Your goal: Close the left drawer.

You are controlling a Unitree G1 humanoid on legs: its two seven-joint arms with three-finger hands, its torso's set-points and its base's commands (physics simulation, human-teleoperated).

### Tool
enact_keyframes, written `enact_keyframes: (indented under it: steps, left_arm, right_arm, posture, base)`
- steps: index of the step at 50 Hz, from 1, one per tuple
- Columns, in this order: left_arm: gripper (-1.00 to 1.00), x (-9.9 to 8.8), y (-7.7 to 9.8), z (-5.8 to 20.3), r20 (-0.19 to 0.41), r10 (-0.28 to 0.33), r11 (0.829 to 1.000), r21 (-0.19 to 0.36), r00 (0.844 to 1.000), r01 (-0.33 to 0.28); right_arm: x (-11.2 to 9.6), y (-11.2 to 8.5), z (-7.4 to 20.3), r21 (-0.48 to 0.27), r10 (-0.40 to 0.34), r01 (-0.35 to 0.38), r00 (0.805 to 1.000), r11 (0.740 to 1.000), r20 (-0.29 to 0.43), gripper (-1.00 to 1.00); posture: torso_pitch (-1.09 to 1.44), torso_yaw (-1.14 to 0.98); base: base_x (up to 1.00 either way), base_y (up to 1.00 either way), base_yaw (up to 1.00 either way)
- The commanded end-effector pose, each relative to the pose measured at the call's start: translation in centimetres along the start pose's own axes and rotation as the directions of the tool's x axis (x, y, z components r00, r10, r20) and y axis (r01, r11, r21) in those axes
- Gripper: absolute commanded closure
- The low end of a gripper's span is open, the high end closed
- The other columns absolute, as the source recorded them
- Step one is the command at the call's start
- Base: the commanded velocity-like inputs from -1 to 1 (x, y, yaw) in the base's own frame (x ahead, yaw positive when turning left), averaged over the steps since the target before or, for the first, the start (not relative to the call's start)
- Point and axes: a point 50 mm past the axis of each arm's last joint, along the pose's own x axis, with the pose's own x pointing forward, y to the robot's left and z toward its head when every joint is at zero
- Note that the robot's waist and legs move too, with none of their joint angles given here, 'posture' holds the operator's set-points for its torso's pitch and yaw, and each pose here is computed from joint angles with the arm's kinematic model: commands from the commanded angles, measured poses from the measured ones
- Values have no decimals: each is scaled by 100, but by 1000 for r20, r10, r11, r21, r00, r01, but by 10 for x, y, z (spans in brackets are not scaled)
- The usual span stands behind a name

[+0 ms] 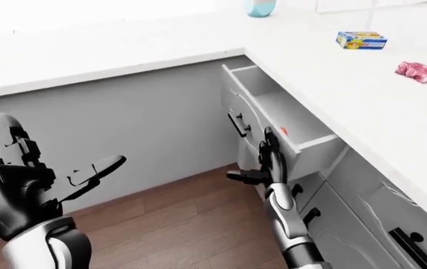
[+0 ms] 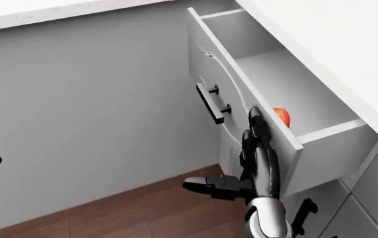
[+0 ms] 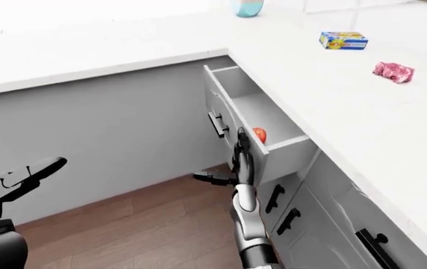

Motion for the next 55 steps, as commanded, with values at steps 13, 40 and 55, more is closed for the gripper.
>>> enact_keyframes:
  steps: [13, 40, 55]
  left_arm:
    - [-100, 1, -3, 10, 65, -16, 1000, -19, 998, 17]
    - [-100, 0, -3, 10, 65, -15, 1000, -19, 998, 16]
    - [-100, -1, -5, 8, 61, -23, 1000, -19, 998, 24]
  right_arm:
    - [-11, -17, 33, 17, -103, 102, 991, 995, 89, -100]
    - [0, -48, 47, 19, -199, 198, 972, 980, 126, -100]
    - [-3, -63, 52, 16, -239, 239, 960, 971, 146, -100]
  posture:
    - [0, 0]
    - [0, 0]
    - [0, 0]
  base:
    - [0, 0, 0]
    - [0, 0, 0]
    - [0, 0, 0]
